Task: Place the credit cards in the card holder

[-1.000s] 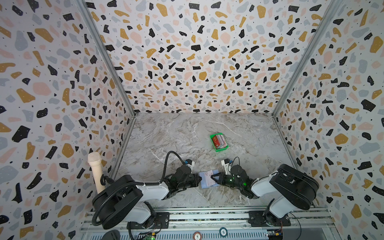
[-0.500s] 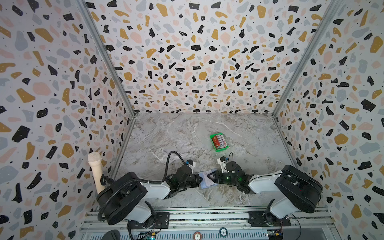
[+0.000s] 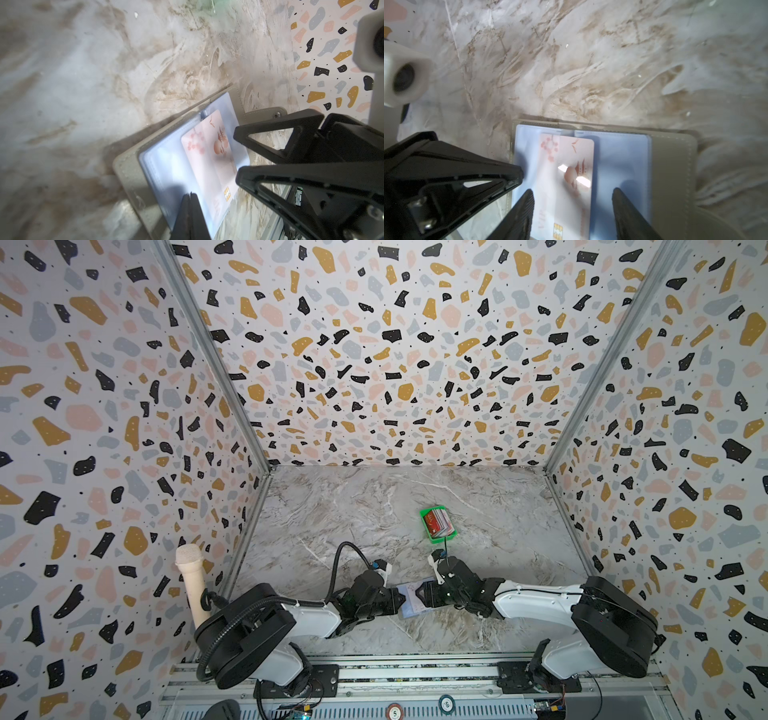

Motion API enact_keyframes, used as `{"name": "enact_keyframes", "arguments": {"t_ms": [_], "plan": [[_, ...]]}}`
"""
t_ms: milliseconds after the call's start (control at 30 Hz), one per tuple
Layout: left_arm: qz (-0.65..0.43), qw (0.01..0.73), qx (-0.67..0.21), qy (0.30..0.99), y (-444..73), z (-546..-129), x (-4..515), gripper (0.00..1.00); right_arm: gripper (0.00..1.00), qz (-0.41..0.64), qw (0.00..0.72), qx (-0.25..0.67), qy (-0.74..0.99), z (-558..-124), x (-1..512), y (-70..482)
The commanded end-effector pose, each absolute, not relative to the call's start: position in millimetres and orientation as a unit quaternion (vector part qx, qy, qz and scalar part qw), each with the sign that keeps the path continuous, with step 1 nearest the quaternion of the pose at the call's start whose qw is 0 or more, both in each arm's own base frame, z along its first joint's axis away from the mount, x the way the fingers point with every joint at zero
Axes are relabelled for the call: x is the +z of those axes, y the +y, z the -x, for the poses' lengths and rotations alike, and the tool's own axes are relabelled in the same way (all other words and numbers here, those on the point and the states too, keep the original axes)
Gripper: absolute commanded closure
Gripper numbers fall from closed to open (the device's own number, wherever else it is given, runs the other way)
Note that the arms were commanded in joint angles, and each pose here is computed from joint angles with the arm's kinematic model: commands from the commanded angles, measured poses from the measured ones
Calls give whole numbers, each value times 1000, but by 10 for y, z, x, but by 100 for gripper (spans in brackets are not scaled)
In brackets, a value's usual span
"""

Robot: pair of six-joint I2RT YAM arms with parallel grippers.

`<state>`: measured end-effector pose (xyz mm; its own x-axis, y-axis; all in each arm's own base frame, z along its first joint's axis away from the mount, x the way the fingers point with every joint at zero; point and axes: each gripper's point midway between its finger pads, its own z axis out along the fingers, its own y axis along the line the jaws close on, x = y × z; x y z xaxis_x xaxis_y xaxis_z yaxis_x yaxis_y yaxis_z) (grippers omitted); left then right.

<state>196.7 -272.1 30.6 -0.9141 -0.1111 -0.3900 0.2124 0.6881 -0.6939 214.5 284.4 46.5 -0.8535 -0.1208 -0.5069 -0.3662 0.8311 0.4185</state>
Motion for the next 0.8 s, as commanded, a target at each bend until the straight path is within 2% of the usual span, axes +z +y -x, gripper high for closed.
{"name": "enact_keyframes", "arguments": {"t_ms": [0,33,67,133,267,400,767], "plan": [[-47,213,-387,896,-2683,-1945,335,100,59,156,259,203,931,-2252,561,2723],[-46,220,-392,892,-2691,-1957,398,100,71,160,258,196,933,-2276,562,2721],[-45,226,-393,890,-2686,-1972,445,100,79,164,256,191,933,-2294,552,2720],[-43,236,-392,888,-2665,-1991,512,100,87,169,252,184,935,-2327,531,2713],[-42,239,-368,897,-2564,-1976,480,100,95,176,245,163,939,-2386,445,2664],[-44,221,-344,911,-2471,-1897,314,100,96,193,230,160,940,-2378,369,2713],[-47,191,-363,911,-2579,-1838,199,100,97,222,204,184,935,-2214,294,2915]]}}
